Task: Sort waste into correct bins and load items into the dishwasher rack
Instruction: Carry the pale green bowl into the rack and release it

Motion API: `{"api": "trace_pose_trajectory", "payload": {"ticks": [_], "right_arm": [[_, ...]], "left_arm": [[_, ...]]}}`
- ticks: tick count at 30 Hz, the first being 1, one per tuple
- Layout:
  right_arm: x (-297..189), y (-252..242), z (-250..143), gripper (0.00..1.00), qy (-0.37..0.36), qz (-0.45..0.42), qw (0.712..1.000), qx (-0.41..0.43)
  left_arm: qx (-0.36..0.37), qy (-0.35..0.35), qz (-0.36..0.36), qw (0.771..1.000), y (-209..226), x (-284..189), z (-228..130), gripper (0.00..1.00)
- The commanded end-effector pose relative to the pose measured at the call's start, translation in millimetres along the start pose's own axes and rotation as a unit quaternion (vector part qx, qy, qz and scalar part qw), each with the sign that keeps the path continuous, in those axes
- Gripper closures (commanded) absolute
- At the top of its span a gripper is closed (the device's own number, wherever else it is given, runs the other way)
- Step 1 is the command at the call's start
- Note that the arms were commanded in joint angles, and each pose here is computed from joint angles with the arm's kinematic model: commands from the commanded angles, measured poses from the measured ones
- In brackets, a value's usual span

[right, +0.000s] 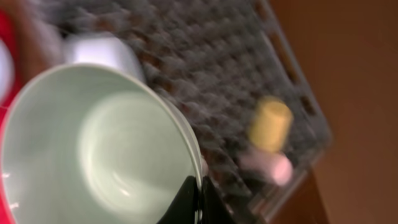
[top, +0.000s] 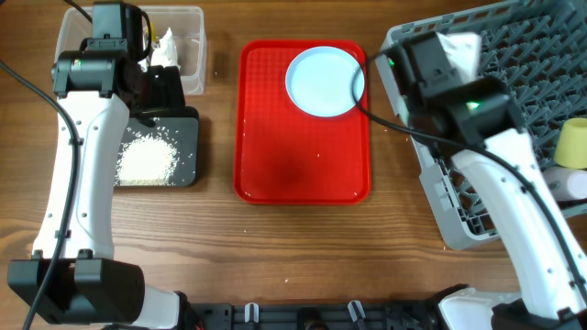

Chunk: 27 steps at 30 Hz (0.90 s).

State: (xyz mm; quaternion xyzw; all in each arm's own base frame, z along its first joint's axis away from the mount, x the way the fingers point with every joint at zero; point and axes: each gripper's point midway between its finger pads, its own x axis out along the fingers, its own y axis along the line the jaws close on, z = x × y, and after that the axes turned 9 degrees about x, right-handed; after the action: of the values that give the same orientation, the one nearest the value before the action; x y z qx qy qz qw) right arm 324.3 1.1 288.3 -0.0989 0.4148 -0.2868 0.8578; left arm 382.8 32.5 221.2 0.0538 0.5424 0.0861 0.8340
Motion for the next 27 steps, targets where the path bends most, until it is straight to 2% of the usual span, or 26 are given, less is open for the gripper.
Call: {"api": "trace_pose_trajectory", "payload": {"ticks": [1, 3, 5, 9, 12, 16, 19, 23, 27], "right_arm": [[-1.0, -57.6, -14.4, 0.96, 0.01, -0.095, 0.991, 0.094], [5.3, -69.6, -22.4, 0.96, 0.023, -0.12, 0.986, 0.117], [19.2, -86.1, -13.1, 0.96, 0.011, -0.158, 0.977, 0.146], [79.4, -101.8, 43.3, 0.96, -0.032, -0.195, 0.97, 0.14], [122.6, -98.3, 79.8, 0.96, -0.055, -0.216, 0.971, 0.081], [165.1, -88.5, 115.6, 0.96, -0.075, -0.281, 0.956, -0.02], [190.8, -66.1, 116.6, 0.96, -0.066, -0.274, 0.956, -0.076], [222.2, -46.2, 98.3, 0.96, -0.031, -0.271, 0.954, -0.125], [228.6, -44.5, 84.0, 0.96, -0.012, -0.277, 0.95, -0.145]], "left_arm": [[-0.006, 0.001, 0.005, 1.0, 3.2, 1.2, -0.2, 0.0], [-0.006, 0.001, 0.005, 1.0, 3.2, 1.2, -0.2, 0.0], [-0.006, 0.001, 0.005, 1.0, 3.2, 1.2, -0.2, 0.0], [-0.006, 0.001, 0.005, 1.0, 3.2, 1.2, -0.2, 0.0], [-0.006, 0.001, 0.005, 1.0, 3.2, 1.2, -0.2, 0.0], [-0.006, 0.001, 0.005, 1.0, 3.2, 1.2, -0.2, 0.0], [-0.006, 0.001, 0.005, 1.0, 3.2, 1.2, -0.2, 0.0], [-0.006, 0.001, 0.005, 1.0, 3.2, 1.2, -0.2, 0.0], [-0.006, 0.001, 0.005, 1.0, 3.2, 1.2, -0.2, 0.0]]}}
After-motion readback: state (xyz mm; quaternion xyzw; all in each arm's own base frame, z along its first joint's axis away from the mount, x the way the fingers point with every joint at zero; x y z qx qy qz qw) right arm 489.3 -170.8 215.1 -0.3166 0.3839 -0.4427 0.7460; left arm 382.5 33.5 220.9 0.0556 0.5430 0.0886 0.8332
